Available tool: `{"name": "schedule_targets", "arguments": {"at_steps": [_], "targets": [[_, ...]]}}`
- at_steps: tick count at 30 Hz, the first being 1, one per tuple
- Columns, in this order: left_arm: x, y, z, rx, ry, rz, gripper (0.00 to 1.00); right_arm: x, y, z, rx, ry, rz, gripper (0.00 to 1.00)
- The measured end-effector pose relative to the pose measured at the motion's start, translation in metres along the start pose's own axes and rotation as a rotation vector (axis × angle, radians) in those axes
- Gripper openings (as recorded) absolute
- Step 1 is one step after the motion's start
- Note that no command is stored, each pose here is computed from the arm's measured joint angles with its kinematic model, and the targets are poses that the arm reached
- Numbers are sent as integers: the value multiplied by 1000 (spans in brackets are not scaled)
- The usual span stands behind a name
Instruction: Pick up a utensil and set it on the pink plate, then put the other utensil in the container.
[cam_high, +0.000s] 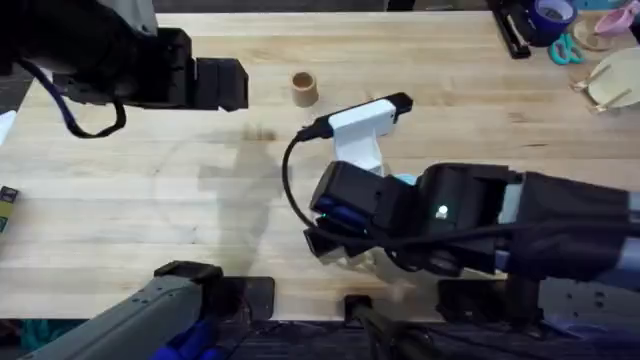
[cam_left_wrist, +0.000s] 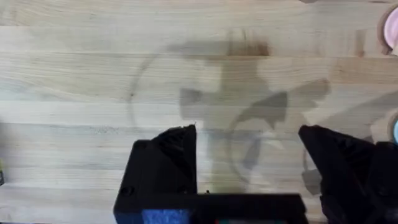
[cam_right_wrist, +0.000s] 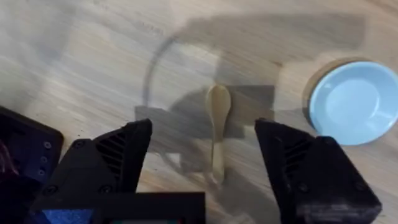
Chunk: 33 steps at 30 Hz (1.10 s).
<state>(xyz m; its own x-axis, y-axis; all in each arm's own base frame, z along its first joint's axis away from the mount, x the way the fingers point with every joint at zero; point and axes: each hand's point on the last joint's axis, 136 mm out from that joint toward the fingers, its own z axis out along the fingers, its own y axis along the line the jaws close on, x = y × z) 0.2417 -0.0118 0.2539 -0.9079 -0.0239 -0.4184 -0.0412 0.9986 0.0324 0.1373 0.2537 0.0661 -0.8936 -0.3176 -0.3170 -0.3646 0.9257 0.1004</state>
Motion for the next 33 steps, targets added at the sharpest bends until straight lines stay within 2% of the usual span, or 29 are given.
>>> {"name": "schedule_targets", "arguments": {"at_steps": [8, 20, 23, 29, 33], "targets": [[4, 0, 0, -2, 14, 1, 993, 15, -2, 18, 56, 61, 19, 996], [4, 1, 0, -2, 18, 2, 993, 19, -4, 26, 93, 81, 53, 992], [4, 1, 0, -2, 18, 2, 992, 18, -5, 26, 98, 80, 57, 940], [4, 1, 0, -2, 18, 2, 993, 17, -5, 26, 103, 72, 65, 766], [4, 1, 0, -2, 18, 2, 993, 16, -5, 26, 102, 67, 71, 551]]}}
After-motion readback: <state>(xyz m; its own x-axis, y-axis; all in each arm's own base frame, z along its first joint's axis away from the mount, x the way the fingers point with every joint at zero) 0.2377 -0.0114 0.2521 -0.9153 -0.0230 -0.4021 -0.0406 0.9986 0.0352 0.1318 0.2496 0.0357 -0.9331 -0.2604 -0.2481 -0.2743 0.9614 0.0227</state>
